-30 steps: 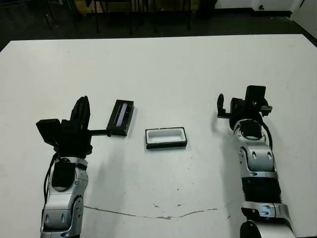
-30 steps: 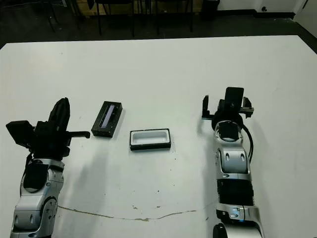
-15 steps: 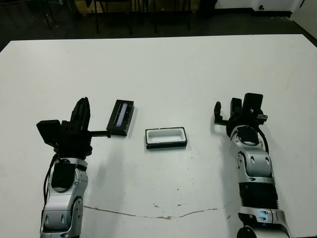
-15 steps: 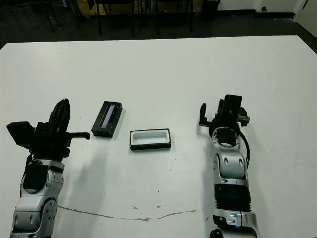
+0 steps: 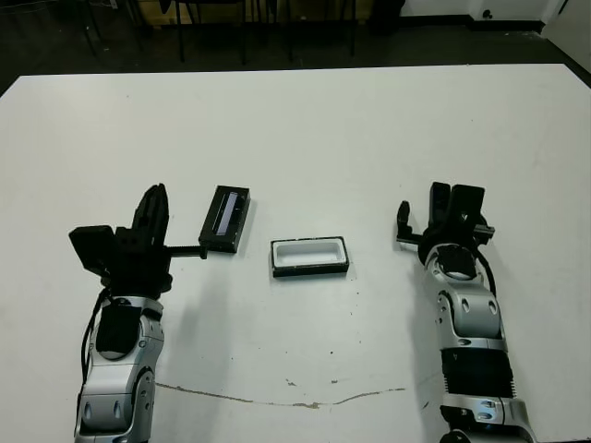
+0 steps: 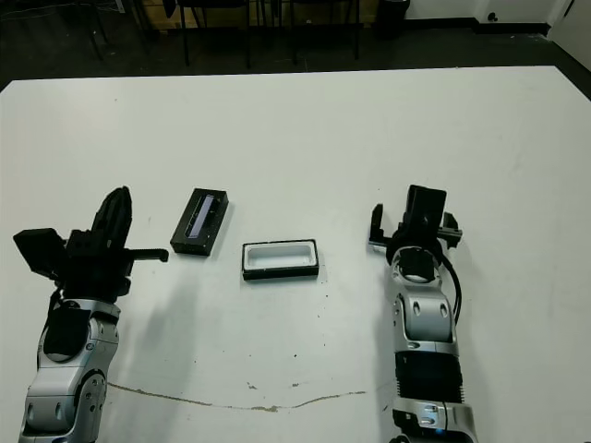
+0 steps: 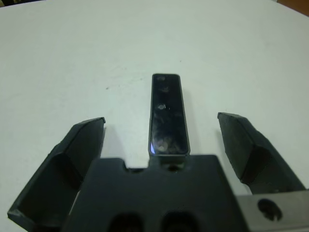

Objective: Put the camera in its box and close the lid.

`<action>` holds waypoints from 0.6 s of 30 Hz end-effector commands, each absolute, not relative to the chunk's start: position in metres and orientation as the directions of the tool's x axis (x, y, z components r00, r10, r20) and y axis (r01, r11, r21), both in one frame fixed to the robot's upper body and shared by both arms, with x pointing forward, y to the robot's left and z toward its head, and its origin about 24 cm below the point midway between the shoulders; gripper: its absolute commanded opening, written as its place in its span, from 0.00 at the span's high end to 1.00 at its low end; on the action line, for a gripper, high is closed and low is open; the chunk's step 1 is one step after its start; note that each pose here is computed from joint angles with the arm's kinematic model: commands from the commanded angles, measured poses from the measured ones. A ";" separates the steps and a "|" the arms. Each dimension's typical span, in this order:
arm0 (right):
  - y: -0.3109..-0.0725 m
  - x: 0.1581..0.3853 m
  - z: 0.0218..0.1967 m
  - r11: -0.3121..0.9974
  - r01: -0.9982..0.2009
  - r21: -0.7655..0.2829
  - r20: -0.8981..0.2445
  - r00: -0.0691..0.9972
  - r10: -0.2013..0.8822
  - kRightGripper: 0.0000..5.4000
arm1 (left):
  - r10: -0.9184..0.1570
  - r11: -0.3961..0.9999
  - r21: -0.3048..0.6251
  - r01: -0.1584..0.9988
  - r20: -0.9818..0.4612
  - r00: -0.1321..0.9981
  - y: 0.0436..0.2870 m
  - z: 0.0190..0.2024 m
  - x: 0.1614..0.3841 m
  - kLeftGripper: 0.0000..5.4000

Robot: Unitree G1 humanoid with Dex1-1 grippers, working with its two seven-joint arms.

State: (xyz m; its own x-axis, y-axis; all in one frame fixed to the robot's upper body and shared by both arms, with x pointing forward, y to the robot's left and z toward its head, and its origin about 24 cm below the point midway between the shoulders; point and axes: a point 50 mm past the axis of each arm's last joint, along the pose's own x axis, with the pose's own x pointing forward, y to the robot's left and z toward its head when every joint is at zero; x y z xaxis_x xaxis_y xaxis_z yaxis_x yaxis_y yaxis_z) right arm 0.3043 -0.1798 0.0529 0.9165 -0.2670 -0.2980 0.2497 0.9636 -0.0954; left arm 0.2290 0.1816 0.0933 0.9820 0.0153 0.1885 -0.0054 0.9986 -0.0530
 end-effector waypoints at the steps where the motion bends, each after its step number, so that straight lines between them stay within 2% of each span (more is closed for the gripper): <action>1: -0.181 0.299 0.044 0.961 0.265 -0.074 -0.343 0.899 -0.274 0.00 | 0.016 0.999 -0.037 -0.010 0.147 0.989 0.184 0.086 0.227 1.00; 11: -0.181 0.299 0.040 0.947 0.320 -0.022 -0.374 0.876 -0.305 0.00 | 0.008 0.999 -0.044 -0.001 0.146 0.989 0.185 0.086 0.227 1.00; 15: -0.180 0.300 0.040 0.944 0.329 -0.033 -0.367 0.874 -0.318 0.00 | 0.011 1.000 -0.026 -0.007 0.147 0.989 0.184 0.086 0.226 1.00; 18: -0.179 0.300 0.040 0.939 0.343 -0.037 -0.354 0.874 -0.333 0.06 | 0.013 1.000 -0.029 -0.009 0.144 0.989 0.183 0.086 0.226 1.00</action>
State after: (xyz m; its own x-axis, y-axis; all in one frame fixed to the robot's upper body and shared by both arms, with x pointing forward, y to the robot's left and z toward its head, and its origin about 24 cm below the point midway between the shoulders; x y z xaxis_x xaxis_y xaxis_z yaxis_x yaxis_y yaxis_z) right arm 0.3040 -0.1790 0.0518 0.8961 -0.3216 -0.3058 0.3296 0.9438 -0.0267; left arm 0.2274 0.1819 0.0909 0.9843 0.0099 0.1760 -0.0027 0.9992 -0.0411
